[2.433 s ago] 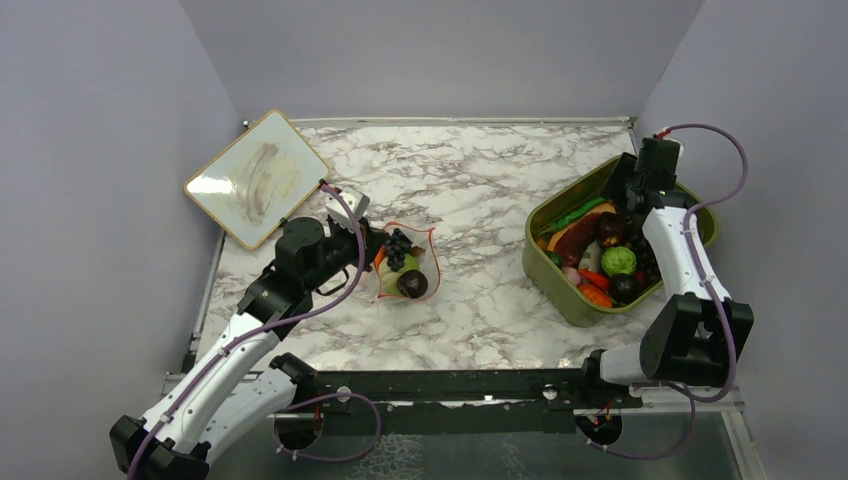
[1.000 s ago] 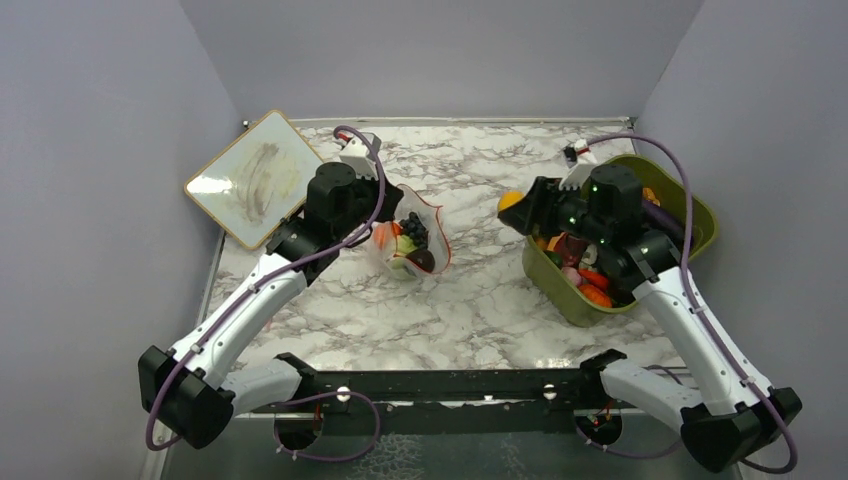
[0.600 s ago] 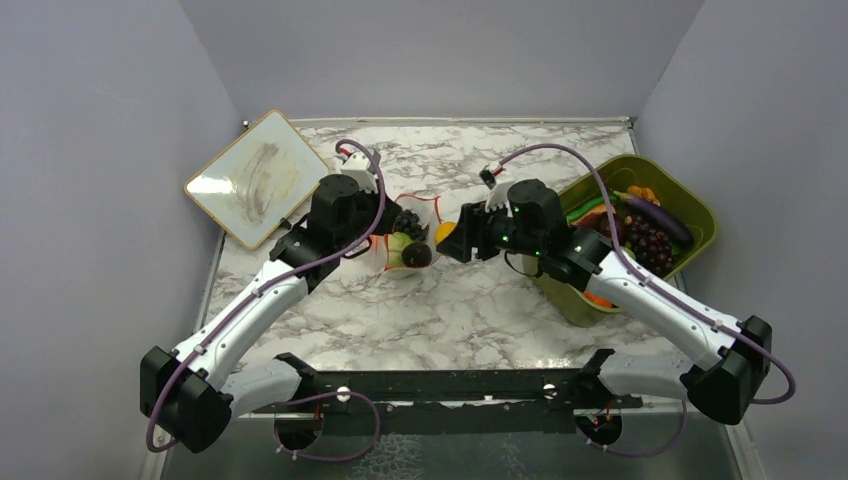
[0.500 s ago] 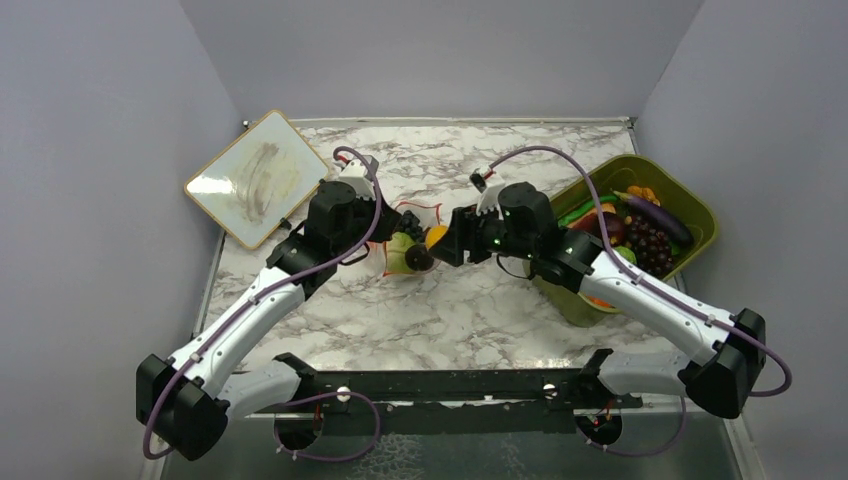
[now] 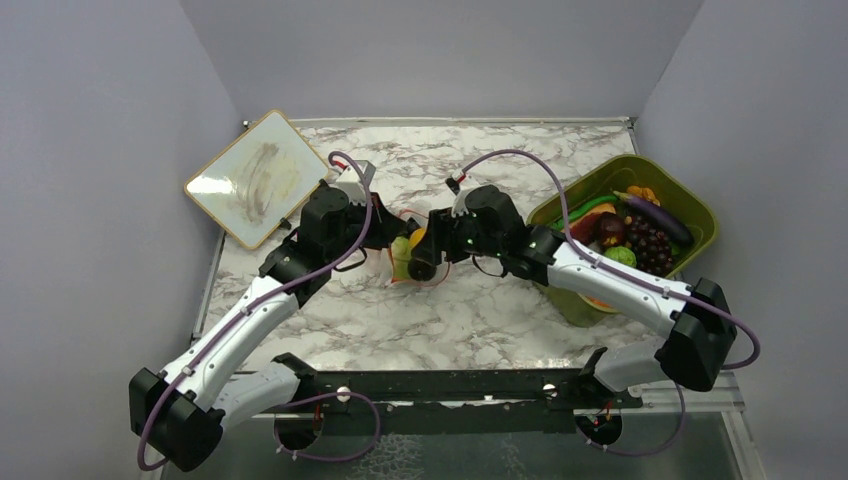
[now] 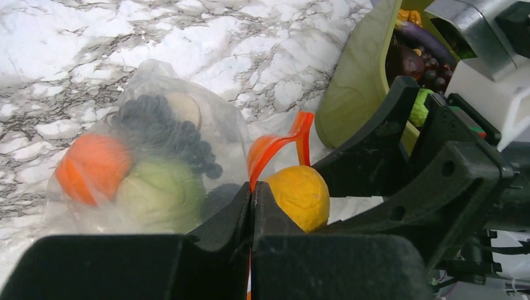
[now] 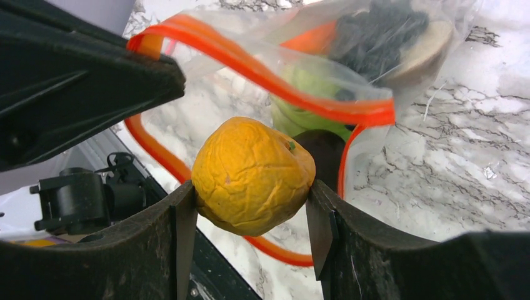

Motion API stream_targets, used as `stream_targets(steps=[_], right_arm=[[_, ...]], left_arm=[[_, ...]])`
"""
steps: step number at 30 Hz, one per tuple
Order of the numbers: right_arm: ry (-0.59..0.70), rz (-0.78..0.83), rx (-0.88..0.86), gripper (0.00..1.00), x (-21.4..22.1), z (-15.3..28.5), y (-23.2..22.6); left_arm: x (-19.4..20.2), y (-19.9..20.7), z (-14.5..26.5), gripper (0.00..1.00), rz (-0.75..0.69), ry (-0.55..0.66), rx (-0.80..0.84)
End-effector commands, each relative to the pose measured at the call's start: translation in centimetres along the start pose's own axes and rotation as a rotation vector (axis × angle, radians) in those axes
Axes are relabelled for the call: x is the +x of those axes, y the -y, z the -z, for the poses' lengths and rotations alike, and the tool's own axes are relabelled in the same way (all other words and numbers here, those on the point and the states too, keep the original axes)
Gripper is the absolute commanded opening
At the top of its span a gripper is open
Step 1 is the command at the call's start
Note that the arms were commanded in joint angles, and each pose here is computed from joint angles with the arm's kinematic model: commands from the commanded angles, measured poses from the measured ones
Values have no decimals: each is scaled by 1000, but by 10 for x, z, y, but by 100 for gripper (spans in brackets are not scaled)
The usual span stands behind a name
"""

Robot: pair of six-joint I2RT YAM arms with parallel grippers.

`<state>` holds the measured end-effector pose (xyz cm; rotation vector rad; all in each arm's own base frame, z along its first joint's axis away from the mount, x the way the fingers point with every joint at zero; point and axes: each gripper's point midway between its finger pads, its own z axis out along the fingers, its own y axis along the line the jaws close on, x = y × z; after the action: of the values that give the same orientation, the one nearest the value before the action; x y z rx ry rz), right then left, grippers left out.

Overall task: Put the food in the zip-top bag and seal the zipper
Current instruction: Place the fake fruit in the zipper food storage bag.

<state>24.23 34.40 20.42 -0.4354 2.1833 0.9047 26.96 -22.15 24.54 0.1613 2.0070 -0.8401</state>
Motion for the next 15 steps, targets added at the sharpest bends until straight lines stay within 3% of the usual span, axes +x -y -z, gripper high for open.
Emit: stream_targets(steps=[1, 6, 15], right_arm=[[103, -28, -2, 40, -23, -7, -7], [110, -51, 0, 44, -23, -19, -6], [119, -51, 46, 64, -24, -14, 1]], left_arm=[[-2, 17, 9, 0, 42, 20, 75], [6, 19, 5, 0, 74, -7, 103], [7, 15, 4, 0, 58, 3, 87]])
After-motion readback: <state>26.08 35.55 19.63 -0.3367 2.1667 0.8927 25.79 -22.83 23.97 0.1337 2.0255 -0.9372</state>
